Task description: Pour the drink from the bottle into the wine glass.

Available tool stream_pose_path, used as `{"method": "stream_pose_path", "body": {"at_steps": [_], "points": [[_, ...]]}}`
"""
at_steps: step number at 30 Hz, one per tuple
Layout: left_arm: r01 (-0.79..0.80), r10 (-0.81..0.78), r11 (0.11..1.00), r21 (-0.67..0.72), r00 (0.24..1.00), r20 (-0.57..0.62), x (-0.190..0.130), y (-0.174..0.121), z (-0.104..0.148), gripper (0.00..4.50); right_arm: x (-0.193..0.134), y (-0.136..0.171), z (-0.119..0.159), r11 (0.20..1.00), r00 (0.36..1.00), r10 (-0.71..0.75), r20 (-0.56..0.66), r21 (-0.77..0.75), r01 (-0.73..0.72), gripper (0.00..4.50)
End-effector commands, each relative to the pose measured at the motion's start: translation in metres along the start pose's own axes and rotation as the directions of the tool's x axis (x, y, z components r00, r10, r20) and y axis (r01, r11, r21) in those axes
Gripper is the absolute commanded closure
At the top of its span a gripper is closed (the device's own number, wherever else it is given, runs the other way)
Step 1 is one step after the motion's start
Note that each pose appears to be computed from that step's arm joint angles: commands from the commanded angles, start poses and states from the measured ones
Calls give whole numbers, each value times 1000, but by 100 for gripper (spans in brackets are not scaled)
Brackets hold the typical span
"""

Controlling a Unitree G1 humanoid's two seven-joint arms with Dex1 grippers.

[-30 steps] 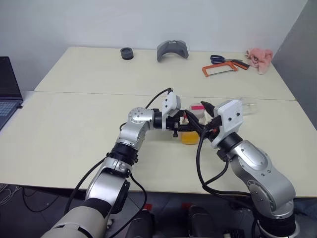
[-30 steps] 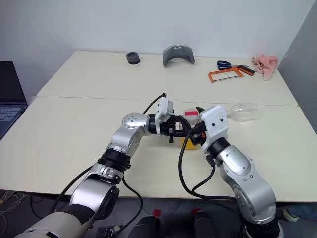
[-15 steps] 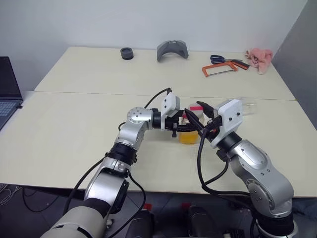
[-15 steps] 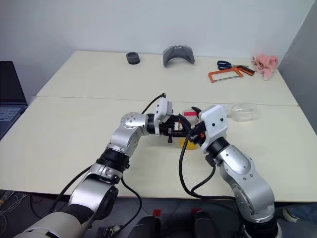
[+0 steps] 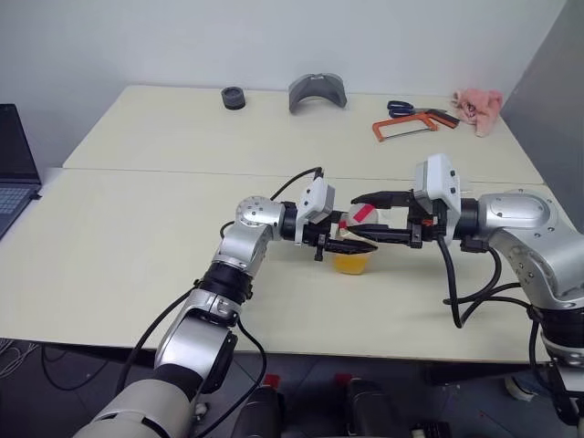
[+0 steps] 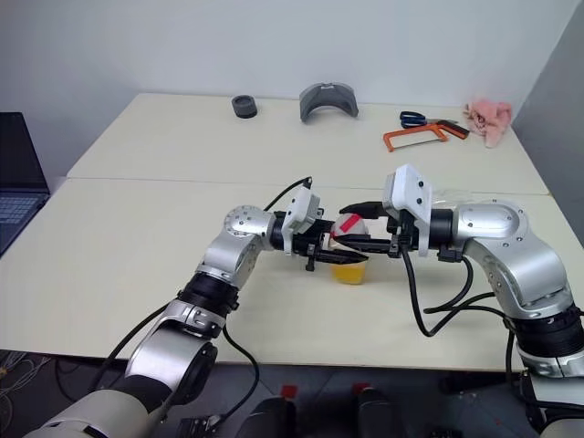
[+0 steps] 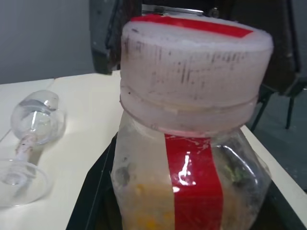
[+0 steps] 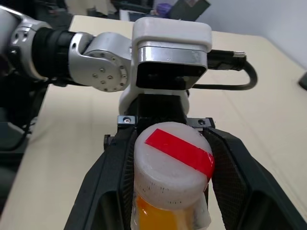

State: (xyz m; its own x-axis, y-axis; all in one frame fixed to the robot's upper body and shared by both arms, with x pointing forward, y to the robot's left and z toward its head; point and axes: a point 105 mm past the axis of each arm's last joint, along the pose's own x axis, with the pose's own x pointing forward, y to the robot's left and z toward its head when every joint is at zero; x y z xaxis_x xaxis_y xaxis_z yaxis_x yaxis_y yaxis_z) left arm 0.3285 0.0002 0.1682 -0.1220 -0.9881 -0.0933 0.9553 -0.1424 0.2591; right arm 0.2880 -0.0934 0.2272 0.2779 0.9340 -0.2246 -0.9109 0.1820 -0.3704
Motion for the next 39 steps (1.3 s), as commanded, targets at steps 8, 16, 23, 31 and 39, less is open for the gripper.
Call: {"method": "stream_pose_path", "body": {"at_steps": [8, 16, 23, 31, 39], "points": [[-78, 76, 997, 24, 995, 62, -5, 9, 16, 279, -14, 16, 22, 950, 940, -312, 139, 66, 306, 59], [-90, 89, 996, 27, 994, 60, -3, 12, 14, 279, 10, 24, 18, 792, 778, -609, 155, 147, 592, 59], [-79, 77, 996, 27, 995, 58, 1, 11, 13, 279, 7, 19, 7, 725, 717, -687, 116, 182, 665, 59], [-84, 82, 996, 30, 995, 54, -1, 12, 12, 279, 7, 18, 4, 725, 720, -685, 113, 198, 659, 118], [-71, 69, 997, 31, 996, 49, -1, 10, 13, 279, 6, 23, 7, 872, 864, -488, 125, 101, 479, 266]]}}
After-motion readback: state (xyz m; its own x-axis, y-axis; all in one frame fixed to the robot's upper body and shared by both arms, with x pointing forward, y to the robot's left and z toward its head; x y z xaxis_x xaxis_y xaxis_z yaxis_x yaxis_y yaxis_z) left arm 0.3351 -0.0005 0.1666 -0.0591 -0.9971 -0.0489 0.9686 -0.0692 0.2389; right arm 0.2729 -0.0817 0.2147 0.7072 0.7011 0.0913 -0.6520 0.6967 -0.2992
